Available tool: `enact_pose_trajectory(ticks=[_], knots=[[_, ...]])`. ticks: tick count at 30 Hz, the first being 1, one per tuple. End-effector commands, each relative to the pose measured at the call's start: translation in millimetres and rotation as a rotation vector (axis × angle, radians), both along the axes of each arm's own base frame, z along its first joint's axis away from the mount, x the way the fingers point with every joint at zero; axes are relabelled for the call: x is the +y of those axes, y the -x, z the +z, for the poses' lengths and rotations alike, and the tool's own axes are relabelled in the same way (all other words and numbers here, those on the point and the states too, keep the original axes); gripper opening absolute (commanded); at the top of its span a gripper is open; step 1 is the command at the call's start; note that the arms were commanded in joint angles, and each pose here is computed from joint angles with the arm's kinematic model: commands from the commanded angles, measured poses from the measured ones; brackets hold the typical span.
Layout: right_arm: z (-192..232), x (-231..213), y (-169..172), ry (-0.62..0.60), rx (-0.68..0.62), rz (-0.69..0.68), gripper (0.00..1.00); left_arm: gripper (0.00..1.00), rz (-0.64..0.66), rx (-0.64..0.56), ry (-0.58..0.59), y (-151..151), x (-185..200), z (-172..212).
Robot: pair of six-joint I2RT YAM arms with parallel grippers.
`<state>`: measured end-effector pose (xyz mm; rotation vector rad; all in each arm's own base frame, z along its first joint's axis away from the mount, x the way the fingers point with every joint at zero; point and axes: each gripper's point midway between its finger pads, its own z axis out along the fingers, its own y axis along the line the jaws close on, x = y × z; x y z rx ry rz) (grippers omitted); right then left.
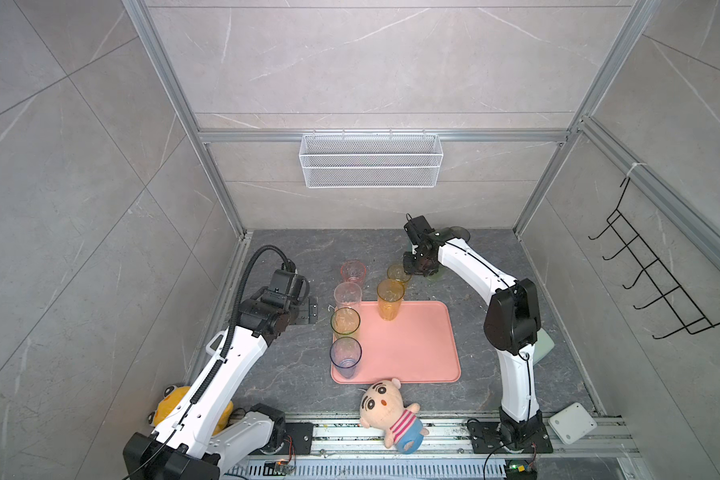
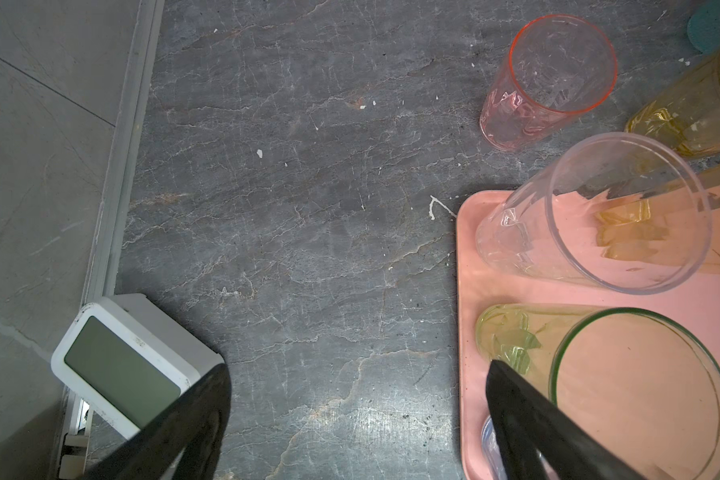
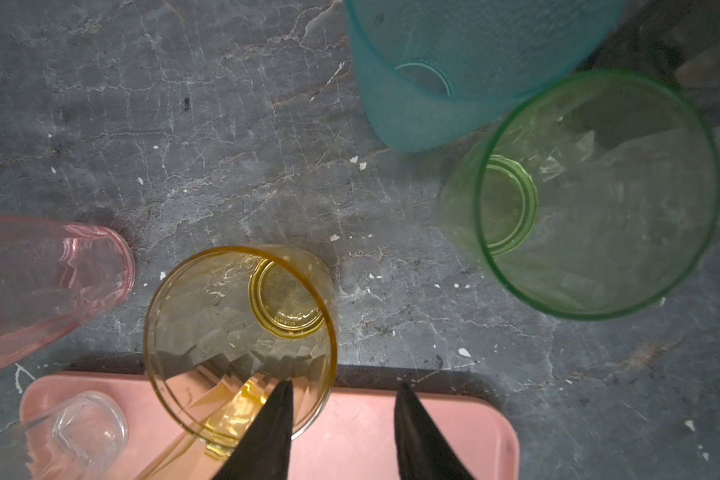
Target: Place the glasses into the tray
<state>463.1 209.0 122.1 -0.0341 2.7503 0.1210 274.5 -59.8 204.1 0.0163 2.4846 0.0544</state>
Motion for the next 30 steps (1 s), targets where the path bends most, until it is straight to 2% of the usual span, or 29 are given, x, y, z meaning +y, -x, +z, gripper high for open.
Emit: enact_pose_trajectory(ticks=[1,17,22,30], knots=[[-15,-1,-2,-0.003,0.029,-0.018,0.43,0.96,0.013,-0.007,-0.015,-1,4,3],[-34,1,-5,-0.009,0.069,-0.020,0.38,0.96,0.014,-0.006,-0.018,-1,5,3],[-39,3,-6,-0.010,0.078,-0.019,0.34,0.96,0.015,-0.007,-0.018,-1,5,3],[-40,6,-7,-0.015,0.085,-0.013,0.22,0.96,0.016,-0.009,-0.015,-1,5,4]])
